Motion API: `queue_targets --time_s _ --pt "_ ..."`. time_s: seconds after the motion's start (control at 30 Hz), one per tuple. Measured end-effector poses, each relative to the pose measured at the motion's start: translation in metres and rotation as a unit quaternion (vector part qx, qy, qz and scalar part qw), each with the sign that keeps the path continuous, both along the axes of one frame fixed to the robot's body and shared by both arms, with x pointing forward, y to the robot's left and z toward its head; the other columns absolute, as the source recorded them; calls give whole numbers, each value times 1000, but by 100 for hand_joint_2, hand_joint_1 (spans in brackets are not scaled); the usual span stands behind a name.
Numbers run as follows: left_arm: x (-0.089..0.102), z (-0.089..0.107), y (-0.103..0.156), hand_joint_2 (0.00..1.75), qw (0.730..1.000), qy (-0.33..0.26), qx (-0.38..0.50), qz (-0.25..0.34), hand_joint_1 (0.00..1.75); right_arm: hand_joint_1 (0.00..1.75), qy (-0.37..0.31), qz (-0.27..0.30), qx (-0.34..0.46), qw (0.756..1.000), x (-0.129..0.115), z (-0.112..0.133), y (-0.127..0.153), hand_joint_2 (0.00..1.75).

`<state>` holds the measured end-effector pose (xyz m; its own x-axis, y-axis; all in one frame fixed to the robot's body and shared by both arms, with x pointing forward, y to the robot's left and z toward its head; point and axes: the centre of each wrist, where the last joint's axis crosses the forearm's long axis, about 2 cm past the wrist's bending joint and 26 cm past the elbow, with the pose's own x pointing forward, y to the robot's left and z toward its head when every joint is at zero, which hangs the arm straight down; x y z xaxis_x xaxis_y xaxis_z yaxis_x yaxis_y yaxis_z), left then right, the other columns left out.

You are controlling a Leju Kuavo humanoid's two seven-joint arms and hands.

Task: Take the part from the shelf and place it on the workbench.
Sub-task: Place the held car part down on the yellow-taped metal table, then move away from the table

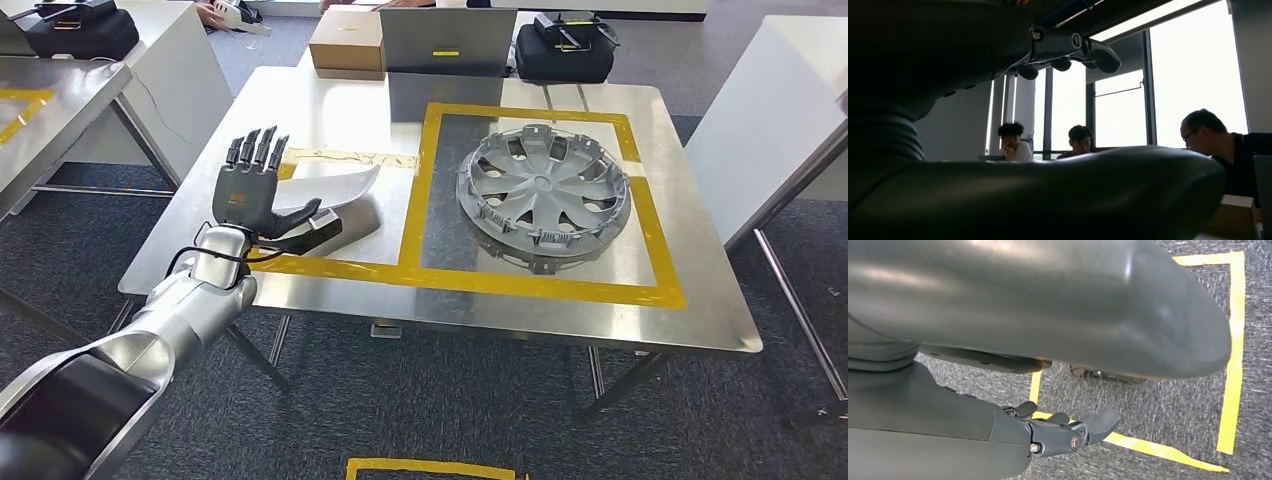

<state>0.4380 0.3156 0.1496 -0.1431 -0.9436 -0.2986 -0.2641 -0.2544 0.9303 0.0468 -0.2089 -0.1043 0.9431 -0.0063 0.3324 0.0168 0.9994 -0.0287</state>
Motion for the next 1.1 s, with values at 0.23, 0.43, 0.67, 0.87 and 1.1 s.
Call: queue_targets --time_s 0.23,0.43,0.67,0.87,1.1 --pt "-27 -36 -21 0 990 31 -122 -59 0 0 -3 9 -7 1000 1 -1 -7 0" --pt "-51 -61 -52 0 978 53 -177 -97 0 0 3 5 -20 1000 1 -2 -18 0" --pt "-60 -66 -74 0 972 63 -196 -116 0 0 7 3 -29 1000 2 -3 -22 0" --pt "-71 -77 -80 0 969 76 -205 -119 0 0 10 2 -31 999 3 -3 -22 0" --pt "-74 -78 -91 0 962 85 -231 -122 0 0 14 -1 -31 999 3 -3 -23 0"
